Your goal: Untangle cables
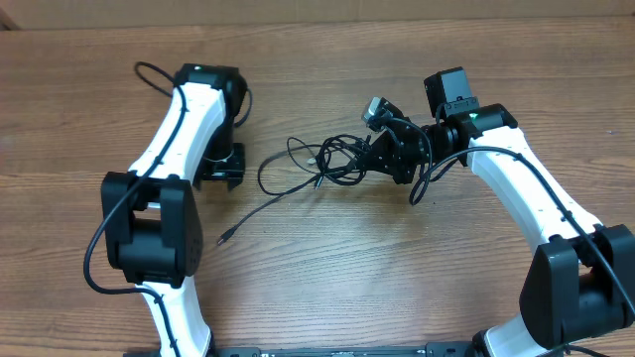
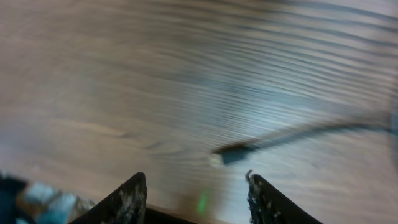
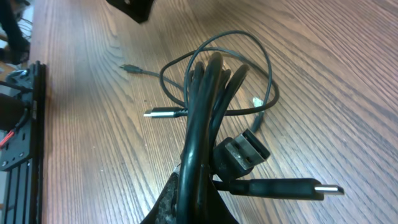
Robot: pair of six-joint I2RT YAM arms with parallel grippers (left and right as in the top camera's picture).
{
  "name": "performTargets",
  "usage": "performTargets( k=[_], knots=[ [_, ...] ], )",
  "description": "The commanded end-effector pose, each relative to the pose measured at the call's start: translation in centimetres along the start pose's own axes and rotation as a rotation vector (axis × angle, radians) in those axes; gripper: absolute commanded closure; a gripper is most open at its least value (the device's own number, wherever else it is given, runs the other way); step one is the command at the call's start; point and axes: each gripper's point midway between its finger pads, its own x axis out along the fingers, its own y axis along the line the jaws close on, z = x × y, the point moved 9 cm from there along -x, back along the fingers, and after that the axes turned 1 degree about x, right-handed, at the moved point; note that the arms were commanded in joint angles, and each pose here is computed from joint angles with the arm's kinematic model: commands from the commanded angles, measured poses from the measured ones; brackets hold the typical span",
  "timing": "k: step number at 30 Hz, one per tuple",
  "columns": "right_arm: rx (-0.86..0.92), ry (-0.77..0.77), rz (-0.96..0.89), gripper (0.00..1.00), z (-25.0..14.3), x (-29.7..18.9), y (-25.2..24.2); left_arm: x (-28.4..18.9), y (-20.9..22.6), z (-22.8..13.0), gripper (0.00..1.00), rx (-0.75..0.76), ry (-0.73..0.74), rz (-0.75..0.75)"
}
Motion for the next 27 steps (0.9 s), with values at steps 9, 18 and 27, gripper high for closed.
performTargets(
  k=[9, 18, 27],
  knots=[
    [-0.003, -0.02, -0.01, 0.96, 0.7, -0.6, -0.1, -2.2, -3.9, 2.2, 0.2, 0.293, -0.112, -1.0],
    [-0.007, -0.109, 0.111, 0.96, 1.4, -0.7, 0.9, -4.8, -8.2, 4.1, 0.05, 0.387, -0.311, -1.127],
    [-0.006, -0.168, 0.187, 0.96, 1.8, -0.9, 1.5, -5.9, -11.0, 4.3, 0.09, 0.232, -0.259, -1.136]
  ],
)
